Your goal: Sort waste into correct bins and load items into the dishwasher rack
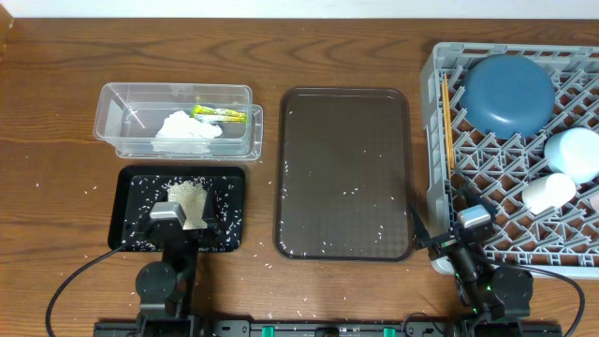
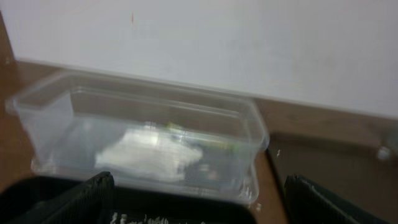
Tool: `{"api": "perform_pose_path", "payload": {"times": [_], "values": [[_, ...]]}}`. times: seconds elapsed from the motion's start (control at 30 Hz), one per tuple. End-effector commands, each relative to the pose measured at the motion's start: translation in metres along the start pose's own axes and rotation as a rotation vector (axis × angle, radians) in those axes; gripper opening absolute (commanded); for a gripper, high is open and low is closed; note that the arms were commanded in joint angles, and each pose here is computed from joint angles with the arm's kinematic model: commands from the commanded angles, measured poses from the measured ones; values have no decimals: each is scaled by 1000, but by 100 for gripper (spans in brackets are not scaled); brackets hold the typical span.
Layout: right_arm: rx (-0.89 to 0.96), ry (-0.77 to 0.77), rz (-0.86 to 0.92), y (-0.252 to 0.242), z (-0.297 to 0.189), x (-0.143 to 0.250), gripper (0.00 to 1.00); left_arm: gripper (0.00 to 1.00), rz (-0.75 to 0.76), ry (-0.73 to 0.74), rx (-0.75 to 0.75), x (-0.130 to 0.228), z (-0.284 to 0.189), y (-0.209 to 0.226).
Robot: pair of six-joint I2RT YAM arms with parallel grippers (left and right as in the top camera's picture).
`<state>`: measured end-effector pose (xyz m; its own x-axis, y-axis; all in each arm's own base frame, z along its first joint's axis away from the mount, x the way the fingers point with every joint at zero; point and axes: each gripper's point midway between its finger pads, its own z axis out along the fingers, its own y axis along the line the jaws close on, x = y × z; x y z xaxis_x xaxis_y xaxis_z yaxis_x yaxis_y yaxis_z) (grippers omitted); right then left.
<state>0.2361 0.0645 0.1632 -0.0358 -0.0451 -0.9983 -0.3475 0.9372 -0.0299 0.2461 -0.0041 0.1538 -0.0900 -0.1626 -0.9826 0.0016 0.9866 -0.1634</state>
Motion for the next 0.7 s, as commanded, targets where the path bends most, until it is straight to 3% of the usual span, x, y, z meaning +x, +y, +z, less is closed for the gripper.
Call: {"api": "perform_pose_path", "payload": {"times": [0.0, 0.67], "values": [[-17, 0, 1, 5, 0, 0, 99, 90, 27, 51, 2, 14, -1, 0], [-17, -1, 1, 5, 0, 0, 99, 90, 27, 64, 0, 17, -1, 1]]}}
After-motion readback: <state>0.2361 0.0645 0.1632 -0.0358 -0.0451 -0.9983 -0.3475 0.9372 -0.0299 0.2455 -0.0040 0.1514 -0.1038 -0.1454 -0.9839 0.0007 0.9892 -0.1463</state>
